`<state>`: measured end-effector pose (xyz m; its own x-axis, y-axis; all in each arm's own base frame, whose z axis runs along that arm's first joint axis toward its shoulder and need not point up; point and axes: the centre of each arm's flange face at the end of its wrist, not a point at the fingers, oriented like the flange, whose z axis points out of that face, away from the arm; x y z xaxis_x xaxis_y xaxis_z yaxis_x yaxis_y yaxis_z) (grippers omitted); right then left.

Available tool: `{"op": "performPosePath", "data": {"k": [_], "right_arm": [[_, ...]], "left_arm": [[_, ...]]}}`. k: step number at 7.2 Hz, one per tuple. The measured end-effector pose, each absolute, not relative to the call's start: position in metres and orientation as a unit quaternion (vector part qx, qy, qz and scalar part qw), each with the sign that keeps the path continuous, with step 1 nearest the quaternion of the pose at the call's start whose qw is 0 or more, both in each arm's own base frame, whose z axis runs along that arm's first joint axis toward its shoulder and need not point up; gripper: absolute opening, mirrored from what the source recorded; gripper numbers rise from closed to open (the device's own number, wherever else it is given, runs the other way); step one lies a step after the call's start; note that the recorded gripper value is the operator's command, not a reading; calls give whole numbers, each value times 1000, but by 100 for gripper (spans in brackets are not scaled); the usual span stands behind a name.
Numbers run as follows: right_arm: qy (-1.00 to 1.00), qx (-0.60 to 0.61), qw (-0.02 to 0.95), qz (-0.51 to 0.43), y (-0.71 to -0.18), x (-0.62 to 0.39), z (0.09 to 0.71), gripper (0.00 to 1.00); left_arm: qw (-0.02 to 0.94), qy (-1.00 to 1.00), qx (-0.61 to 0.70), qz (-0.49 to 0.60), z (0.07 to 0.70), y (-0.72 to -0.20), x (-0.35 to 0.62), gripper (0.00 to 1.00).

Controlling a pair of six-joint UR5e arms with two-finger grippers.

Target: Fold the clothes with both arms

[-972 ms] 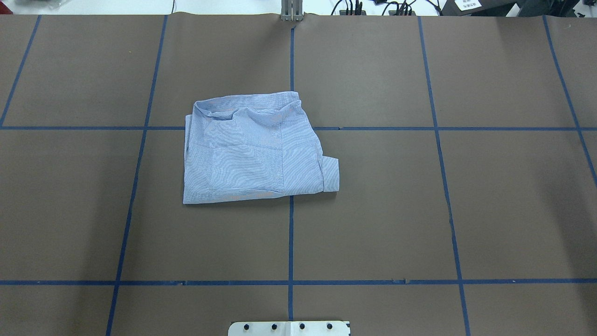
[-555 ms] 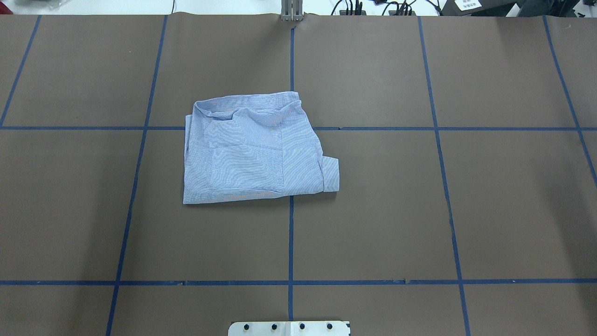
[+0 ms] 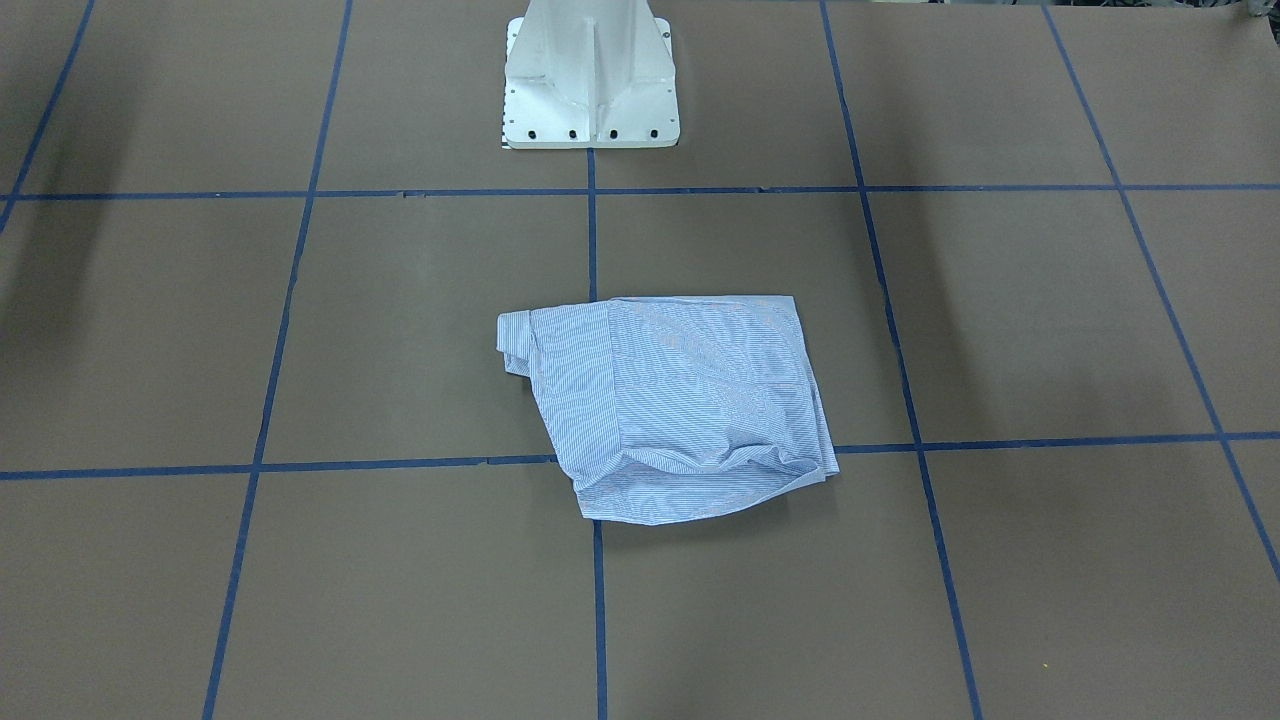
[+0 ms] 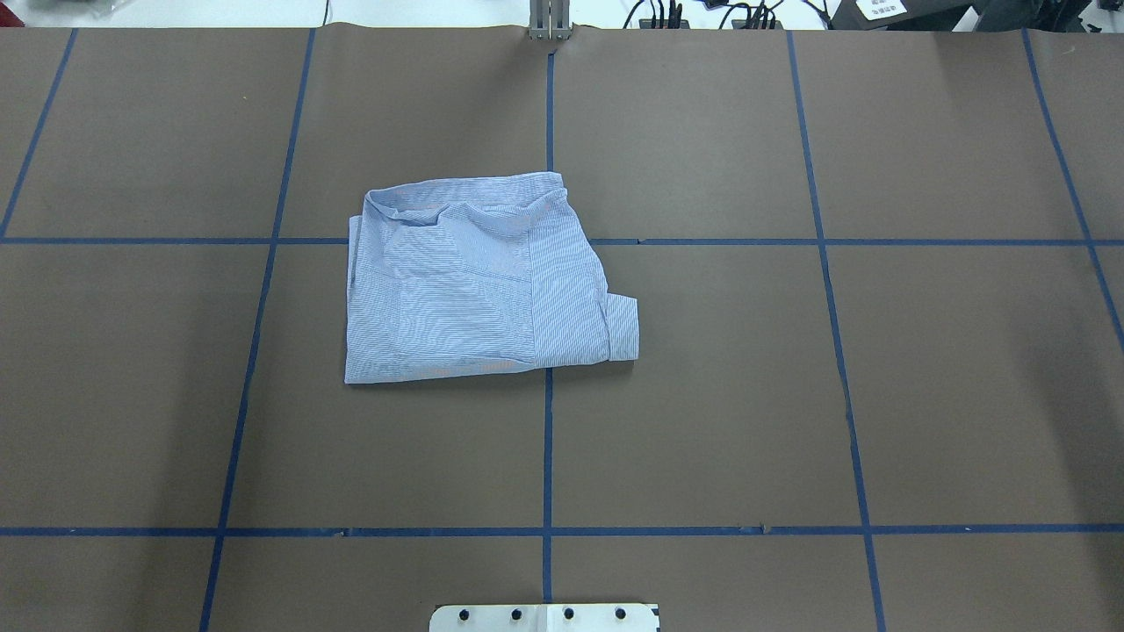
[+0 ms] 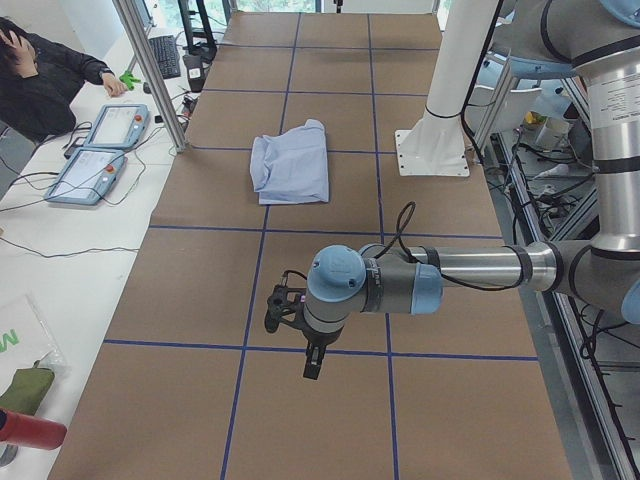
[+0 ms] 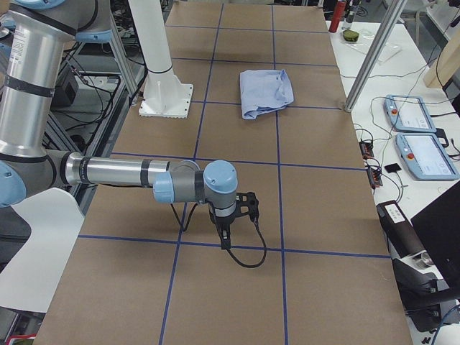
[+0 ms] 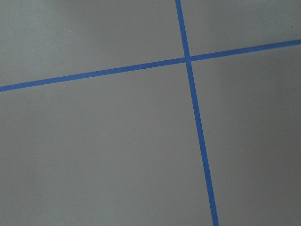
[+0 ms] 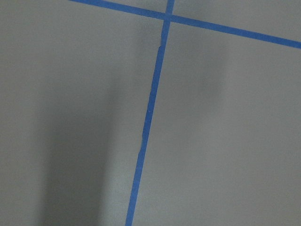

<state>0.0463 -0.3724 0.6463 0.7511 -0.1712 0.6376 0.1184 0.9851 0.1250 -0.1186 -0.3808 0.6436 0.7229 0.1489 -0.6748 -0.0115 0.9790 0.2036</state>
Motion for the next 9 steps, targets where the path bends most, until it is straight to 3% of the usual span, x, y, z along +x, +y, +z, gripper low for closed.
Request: {"op": "performPosePath", "data": {"k": [9], "right_arm": [[-346,32,935,-72,-369,46,651,100]], "left_arm": [[923,369,95,44,642,-381,-119,100]]}}
